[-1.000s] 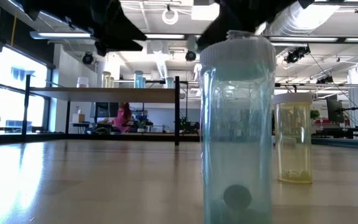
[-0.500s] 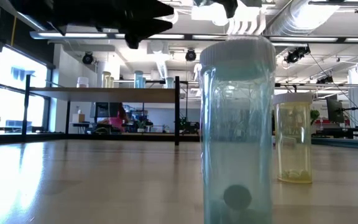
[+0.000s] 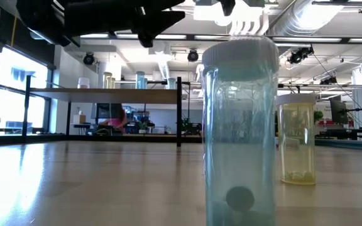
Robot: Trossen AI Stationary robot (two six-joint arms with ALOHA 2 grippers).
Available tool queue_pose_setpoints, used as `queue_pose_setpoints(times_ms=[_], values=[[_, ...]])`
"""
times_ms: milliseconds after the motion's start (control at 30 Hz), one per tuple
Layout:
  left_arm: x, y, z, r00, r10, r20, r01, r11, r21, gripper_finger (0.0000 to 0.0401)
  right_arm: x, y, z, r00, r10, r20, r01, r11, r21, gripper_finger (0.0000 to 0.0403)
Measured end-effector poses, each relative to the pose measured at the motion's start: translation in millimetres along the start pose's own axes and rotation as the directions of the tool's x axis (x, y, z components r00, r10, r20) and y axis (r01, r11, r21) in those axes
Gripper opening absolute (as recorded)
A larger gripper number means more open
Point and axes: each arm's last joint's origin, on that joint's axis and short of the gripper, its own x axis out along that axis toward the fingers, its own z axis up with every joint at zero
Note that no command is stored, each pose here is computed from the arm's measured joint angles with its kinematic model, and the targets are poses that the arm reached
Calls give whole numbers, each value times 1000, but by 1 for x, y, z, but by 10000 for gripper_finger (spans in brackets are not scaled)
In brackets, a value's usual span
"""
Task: Pick and place medicine bottles onto shelf by color
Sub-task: Put the top green pill bottle on the shelf aligned with the other green pill bottle
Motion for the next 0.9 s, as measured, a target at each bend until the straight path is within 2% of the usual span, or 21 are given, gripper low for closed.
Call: queue_pose_setpoints(times_ms=[167,400,667,900], values=[[1,-2,2,997,-73,37,74,997,-18,220,4,2,-5,1000,-10,-17,9,1000,-25,87],[3,-3,6,994,-93,54,96,994,-49,220,12,3,-9,1000,-9,13,9,1000,-21,87],[3,-3,5,996,-83,46,85,995,-50,218,16,4,-9,999,-7,43,8,1000,-19,87],[4,-2,6,997,-56,50,59,997,-53,187,19,4,-13,999,-8,35,9,1000,-20,87]])
